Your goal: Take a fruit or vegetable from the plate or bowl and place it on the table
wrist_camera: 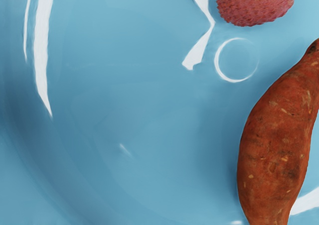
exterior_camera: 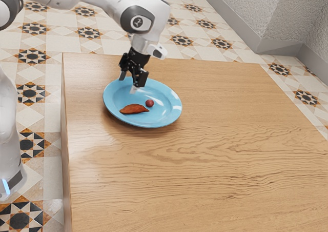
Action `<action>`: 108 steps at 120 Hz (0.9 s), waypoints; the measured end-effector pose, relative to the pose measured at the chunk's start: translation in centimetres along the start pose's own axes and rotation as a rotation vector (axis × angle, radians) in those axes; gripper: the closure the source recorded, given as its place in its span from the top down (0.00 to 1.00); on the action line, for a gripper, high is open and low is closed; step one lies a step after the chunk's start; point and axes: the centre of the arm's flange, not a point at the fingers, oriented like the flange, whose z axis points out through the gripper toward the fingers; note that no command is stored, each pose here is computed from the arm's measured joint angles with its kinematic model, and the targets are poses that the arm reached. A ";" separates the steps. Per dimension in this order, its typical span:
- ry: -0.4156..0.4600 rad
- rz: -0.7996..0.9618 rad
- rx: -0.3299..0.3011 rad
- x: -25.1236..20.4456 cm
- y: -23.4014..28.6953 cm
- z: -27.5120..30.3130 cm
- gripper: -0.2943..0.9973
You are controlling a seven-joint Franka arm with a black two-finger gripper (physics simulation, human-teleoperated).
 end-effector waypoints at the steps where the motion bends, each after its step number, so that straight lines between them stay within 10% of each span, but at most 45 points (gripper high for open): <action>1: 0.001 0.000 0.001 0.0 0.0 0.0 0.77; 108: -0.015 0.051 0.016 1.6 5.3 4.9 0.77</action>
